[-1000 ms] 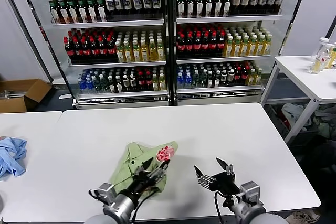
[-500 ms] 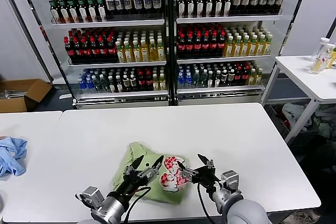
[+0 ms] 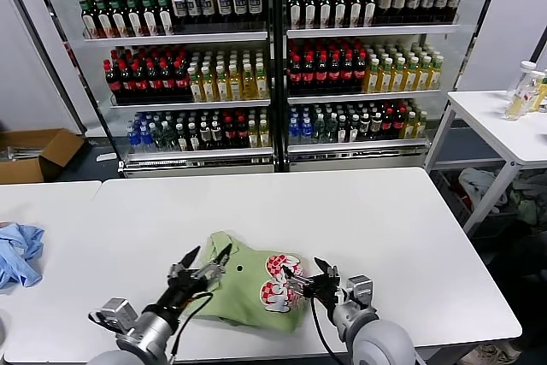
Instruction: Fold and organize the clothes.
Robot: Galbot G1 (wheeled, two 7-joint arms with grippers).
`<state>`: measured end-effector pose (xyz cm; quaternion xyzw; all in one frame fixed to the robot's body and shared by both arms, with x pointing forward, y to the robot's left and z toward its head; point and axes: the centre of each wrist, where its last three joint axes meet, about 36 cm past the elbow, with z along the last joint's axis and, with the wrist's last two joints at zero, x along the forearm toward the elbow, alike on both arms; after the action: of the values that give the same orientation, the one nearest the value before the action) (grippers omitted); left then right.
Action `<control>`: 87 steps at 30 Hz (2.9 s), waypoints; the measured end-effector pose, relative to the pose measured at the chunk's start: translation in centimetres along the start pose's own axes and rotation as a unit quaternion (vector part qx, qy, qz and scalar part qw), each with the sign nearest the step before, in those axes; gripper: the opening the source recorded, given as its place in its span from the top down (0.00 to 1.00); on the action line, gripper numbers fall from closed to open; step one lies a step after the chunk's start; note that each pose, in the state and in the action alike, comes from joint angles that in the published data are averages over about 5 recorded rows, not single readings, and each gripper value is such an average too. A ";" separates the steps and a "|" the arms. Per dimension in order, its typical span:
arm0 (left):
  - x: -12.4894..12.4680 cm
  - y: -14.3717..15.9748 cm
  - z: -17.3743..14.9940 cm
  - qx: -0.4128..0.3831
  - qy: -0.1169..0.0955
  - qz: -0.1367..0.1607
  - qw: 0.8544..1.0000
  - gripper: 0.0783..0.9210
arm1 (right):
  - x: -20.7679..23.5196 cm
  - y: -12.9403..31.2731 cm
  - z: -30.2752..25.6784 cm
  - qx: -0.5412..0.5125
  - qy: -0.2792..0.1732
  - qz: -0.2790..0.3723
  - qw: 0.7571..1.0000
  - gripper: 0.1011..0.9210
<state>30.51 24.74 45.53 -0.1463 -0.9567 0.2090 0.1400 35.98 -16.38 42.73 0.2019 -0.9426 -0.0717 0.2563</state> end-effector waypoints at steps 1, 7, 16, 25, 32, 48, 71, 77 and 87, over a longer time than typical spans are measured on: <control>0.0 0.4 -0.2 -0.004 -0.002 -0.007 1.000 0.12 | -0.3 0.1 0.2 -0.004 0.003 0.002 1.000 0.12; 0.5 2.4 -0.8 -0.025 -0.010 -0.043 0.999 0.12 | -1.6 0.7 1.1 -0.026 0.017 0.006 0.999 0.20; 1.0 3.8 -1.1 -0.036 -0.015 -0.071 0.997 0.12 | -3.0 0.9 1.6 -0.037 0.027 0.012 0.999 0.52; 0.7 5.1 -1.3 -0.059 -0.020 -0.088 0.994 0.12 | -5.7 0.0 0.4 -0.010 0.019 0.020 1.000 0.83; 0.4 6.4 -1.0 -0.086 -0.021 -0.111 0.990 0.12 | -8.3 -1.8 -1.7 0.030 -0.012 0.041 0.999 0.97; 0.2 6.7 -0.1 -0.121 -0.018 -0.125 0.985 0.12 | -9.7 -5.5 -3.2 0.120 -0.060 0.096 0.986 0.78; 1.8 4.0 0.6 -0.160 -0.046 -0.128 0.978 0.12 | 2.9 -5.2 1.6 0.137 -0.189 0.140 0.962 0.12; 2.1 3.5 0.8 -0.168 -0.049 -0.128 0.976 0.12 | 5.7 -5.3 2.3 0.129 -0.198 0.154 0.959 0.12; 2.6 2.9 1.1 -0.178 -0.051 -0.131 0.974 0.12 | 8.0 -4.6 2.1 0.126 -0.214 0.165 0.955 0.12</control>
<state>28.45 27.79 43.82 -0.0312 -0.9953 0.0222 0.0885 30.16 -23.81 43.45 0.0542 -0.9969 0.0492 0.0297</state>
